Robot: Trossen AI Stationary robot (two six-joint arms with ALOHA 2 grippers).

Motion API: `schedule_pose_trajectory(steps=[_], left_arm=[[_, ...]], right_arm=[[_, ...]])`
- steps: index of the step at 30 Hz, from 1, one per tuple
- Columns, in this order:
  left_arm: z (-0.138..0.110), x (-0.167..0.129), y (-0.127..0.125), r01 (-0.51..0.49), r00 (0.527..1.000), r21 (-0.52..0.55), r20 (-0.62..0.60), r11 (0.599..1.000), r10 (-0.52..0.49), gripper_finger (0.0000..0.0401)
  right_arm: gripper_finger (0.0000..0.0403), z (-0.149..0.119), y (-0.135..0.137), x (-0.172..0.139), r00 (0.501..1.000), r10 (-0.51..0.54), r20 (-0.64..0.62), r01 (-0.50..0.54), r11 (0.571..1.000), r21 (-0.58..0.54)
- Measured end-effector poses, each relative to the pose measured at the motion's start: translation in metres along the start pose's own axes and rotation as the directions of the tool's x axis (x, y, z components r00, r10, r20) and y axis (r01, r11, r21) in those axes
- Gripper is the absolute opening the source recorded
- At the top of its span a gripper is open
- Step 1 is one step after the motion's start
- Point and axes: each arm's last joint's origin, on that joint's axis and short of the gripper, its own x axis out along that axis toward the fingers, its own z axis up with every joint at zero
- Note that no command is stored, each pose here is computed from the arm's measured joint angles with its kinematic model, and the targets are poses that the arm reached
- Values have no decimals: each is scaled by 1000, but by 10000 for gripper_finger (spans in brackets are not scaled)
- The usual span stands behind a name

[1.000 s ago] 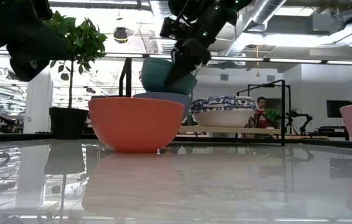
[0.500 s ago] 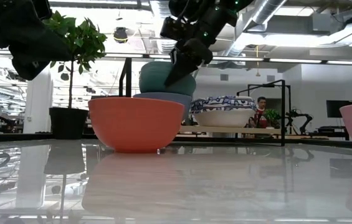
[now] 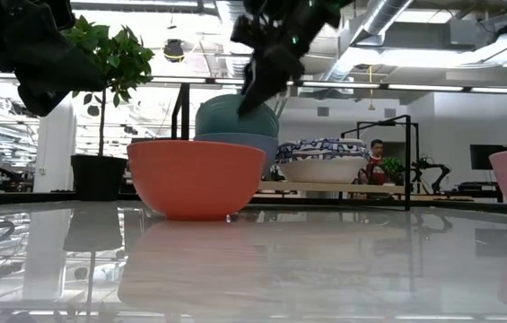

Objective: Place and stack bowls onto a shelf
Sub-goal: Stack the green bowl on top of the blue bowl

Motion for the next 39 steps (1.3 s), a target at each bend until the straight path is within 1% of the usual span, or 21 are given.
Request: schedule_pose_trajectory(steps=[5, 7, 9, 11, 14, 16, 19, 21, 24, 27, 30, 34, 39], left_arm=[[0, 0, 0, -10, 1000, 0, 7, 1000, 10, 77], [0, 0, 1, -13, 1000, 2, 6, 1000, 13, 77], [-1, 0, 1, -19, 1000, 8, -1, 1000, 19, 77], [-2, 0, 2, -26, 1000, 12, -9, 1000, 26, 77], [-2, 0, 3, -30, 999, 16, -13, 999, 30, 77], [-3, 0, 3, -34, 999, 18, -12, 999, 35, 77], [-2, 0, 3, -42, 999, 19, -5, 999, 42, 77], [-2, 0, 3, -42, 999, 18, -6, 999, 42, 77], [-2, 0, 3, -42, 999, 3, -6, 999, 42, 77], [-2, 0, 3, -41, 999, 2, -7, 999, 41, 77], [-2, 0, 3, -41, 999, 2, -7, 999, 41, 77], [-2, 0, 4, -53, 999, 4, 4, 999, 53, 77], [-3, 0, 4, -64, 998, 10, 5, 998, 64, 77]], right_arm=[[255, 21, -4, -24, 1000, -24, 19, 23, 999, 24], [254, 30, -4, -32, 998, -46, 30, 44, 998, 54], [249, 38, -1, -36, 991, -128, 38, 123, 986, 111], [234, 43, 3, -37, 975, -223, 16, 220, 968, 123], [197, 49, 10, -36, 935, -355, -21, 354, 927, 122], [166, 51, 15, -30, 917, -397, -41, 399, 905, 148], [122, 48, 21, -14, 922, -380, -75, 387, 907, 164], [101, 46, 24, -4, 924, -370, -95, 381, 911, 161], [80, 41, 29, 12, 927, -349, -139, 367, 920, 136], [72, 37, 33, 21, 920, -347, -184, 366, 926, 87], [71, 39, 34, 18, 902, -391, -186, 408, 911, 63], [70, 45, 37, 6, 903, -401, -157, 414, 908, 60], [70, 55, 45, -14, 909, -404, -100, 414, 903, 114]])
